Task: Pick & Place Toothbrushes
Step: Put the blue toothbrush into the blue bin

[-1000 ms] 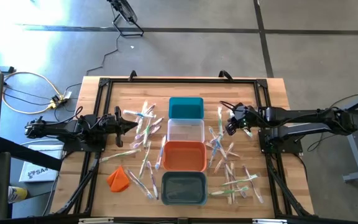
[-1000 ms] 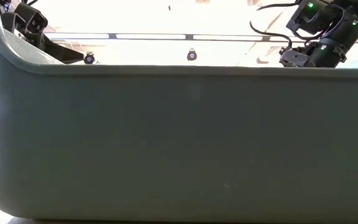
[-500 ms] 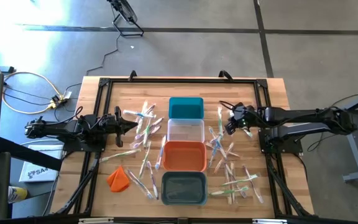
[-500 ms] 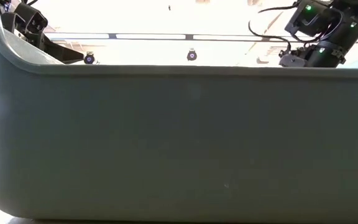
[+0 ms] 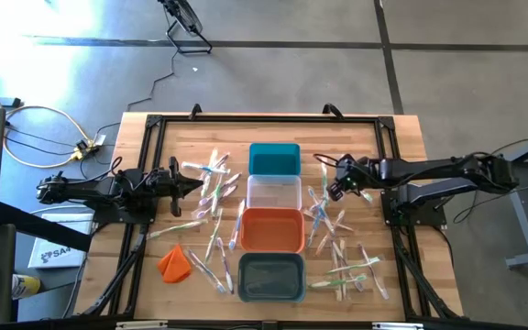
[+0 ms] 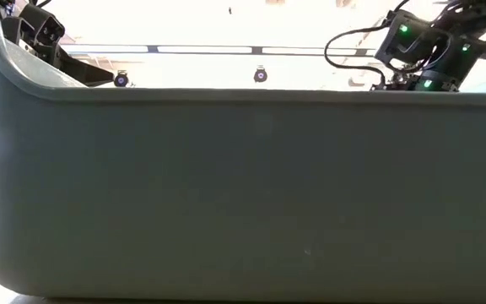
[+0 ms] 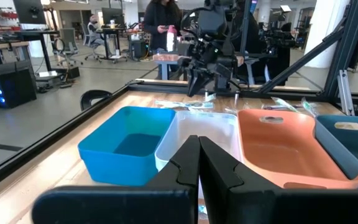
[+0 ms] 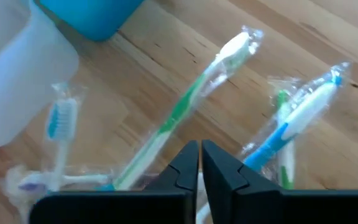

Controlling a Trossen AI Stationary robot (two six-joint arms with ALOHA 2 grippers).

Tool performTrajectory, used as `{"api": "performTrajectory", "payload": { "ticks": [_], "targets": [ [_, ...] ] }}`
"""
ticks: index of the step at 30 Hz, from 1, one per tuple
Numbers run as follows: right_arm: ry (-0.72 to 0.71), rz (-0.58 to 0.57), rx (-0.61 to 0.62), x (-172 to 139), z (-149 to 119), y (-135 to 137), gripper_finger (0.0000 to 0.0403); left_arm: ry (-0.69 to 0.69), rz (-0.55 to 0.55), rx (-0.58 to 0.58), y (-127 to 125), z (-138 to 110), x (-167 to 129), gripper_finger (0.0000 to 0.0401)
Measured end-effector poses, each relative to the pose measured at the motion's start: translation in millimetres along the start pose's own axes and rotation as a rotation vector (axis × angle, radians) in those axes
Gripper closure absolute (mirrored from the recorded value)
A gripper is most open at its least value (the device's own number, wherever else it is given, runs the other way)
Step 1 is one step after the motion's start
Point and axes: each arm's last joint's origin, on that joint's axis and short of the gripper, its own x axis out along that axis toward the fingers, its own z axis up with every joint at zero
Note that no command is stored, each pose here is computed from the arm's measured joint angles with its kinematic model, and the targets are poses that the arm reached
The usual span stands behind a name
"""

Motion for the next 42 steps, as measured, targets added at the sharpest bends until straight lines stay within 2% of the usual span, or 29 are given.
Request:
{"api": "performTrajectory", "payload": {
  "ticks": [9, 14, 42],
  "targets": [
    [-0.017, 0.026, -0.001, -0.1, 2.0, 2.2, 0.0248, 0.000, 0.000, 0.000, 0.0, 0.0, 0.0, 0.0401],
    [-0.020, 0.029, 0.002, -0.1, 2.4, 2.4, 0.0213, 0.000, 0.001, 0.000, 0.0, 0.0, 0.0, 0.0401],
    [-0.076, 0.075, 0.060, -0.6, 8.0, 6.8, 0.0207, 0.000, 0.000, 0.000, 0.0, 0.0, 0.0, 0.0401]
  ]
}}
